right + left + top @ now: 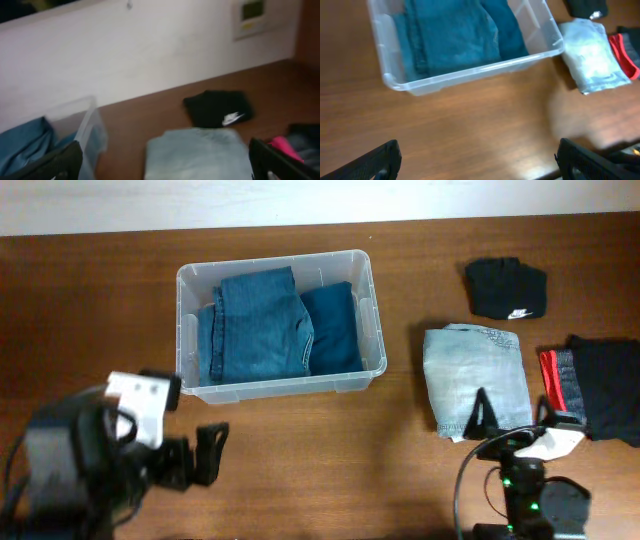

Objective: Pack container

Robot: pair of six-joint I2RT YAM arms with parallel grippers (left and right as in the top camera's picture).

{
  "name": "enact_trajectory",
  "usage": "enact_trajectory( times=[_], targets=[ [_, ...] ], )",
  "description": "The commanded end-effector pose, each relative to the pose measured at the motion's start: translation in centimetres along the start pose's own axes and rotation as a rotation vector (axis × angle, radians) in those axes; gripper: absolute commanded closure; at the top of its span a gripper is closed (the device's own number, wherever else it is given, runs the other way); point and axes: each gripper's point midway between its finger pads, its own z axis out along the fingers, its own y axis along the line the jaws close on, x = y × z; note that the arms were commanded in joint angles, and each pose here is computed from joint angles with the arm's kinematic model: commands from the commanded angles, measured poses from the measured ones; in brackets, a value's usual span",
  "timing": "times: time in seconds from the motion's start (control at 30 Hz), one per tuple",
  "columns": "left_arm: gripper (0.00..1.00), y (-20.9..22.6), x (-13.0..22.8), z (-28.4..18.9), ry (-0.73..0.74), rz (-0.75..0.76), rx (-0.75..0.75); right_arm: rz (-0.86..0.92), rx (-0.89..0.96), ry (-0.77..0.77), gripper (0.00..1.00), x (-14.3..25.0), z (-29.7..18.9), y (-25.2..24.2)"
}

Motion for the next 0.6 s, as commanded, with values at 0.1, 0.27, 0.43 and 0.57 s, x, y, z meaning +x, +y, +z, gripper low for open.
enact_trajectory(
  times=[0.1, 0.27, 0.43, 0.57],
  targets=[
    [0.00, 0.5, 3.0, -5.0, -0.144, 0.040, -0.131, -0.030, 0.093, 0.105, 0.01, -3.0, 0.0, -1.1],
    [0.00, 0.1, 5.3, -7.9, -0.249, 0.062, -0.166, -0.063, 0.018, 0.230, 0.02, -3.8, 1.6, 0.4],
    [0.00, 0.7, 6.5, -9.9, -0.341, 0.071, -0.238, -0.085, -0.006, 0.312, 0.02, -4.5, 2.8, 0.9],
    [0.01, 1.3, 6.8, -10.2, -0.345, 0.065, -0.279, -0.075, -0.009, 0.360, 0.02, -4.2, 3.2, 1.0]
  ],
)
